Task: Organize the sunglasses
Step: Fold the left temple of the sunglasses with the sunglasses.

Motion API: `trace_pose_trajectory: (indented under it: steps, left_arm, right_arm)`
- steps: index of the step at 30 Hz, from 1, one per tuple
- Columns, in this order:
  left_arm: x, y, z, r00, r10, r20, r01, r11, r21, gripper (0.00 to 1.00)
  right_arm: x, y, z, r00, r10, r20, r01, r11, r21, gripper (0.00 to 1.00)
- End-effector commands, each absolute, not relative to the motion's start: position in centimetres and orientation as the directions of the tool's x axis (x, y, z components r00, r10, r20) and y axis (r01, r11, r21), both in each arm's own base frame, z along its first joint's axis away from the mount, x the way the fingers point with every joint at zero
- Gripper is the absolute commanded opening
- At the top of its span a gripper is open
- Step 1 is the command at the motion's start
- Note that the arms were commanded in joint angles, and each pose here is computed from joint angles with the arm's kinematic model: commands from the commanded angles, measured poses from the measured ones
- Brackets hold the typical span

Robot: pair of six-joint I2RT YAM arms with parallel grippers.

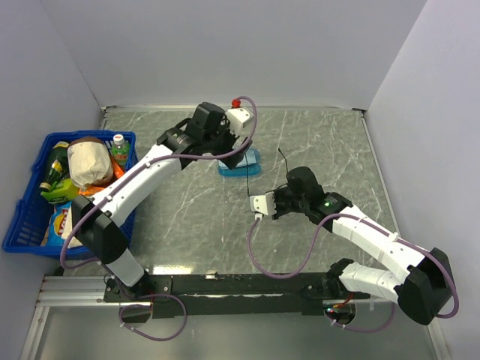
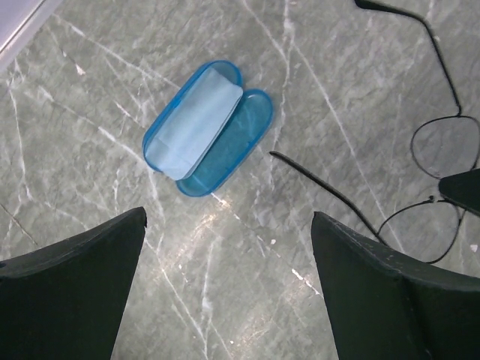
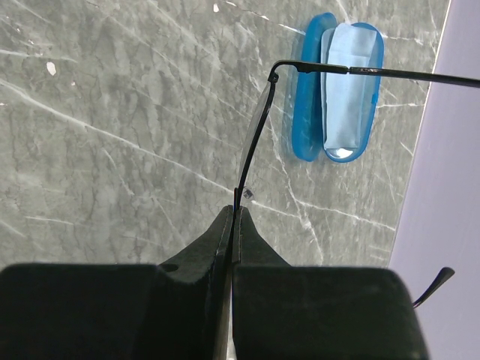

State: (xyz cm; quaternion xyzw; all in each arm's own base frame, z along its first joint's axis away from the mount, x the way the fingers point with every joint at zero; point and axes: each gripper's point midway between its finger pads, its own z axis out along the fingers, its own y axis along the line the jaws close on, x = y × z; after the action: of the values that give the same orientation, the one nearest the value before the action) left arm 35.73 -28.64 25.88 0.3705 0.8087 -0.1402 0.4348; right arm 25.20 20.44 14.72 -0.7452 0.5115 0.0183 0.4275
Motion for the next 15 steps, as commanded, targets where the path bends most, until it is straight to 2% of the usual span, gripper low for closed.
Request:
trace_pose_trajectory:
  steps: [1, 10, 13, 15]
  left_arm:
    - [35.7, -28.1, 27.9, -0.324, 0.418, -0.849, 0.721, 0.69, 0.065, 0.97]
    - [32.9, -30.0, 27.1, -0.335, 0.418, -0.844, 0.836, 0.546, -0.062, 0.99]
    - [32.6, -30.5, 26.8, -0.341, 0.42, -0.841, 0.849, 0.521, -0.085, 0.92]
    - [32.6, -30.7, 26.4, -0.35, 0.425, -0.835, 0.852, 0.515, -0.095, 0.83]
  right_arm:
    - [25.1, 20.8, 15.1, 0.496, -0.727, -0.475, -0.768, -0.112, -0.63, 0.0]
    - [24.7, 21.1, 15.7, 0.505, -0.708, -0.494, -0.768, -0.106, -0.632, 0.0]
    - [24.5, 21.3, 15.7, 0.514, -0.697, -0.5, -0.768, -0.113, -0.631, 0.0]
    - [24.4, 21.2, 15.5, 0.51, -0.698, -0.502, -0.774, -0.117, -0.622, 0.0]
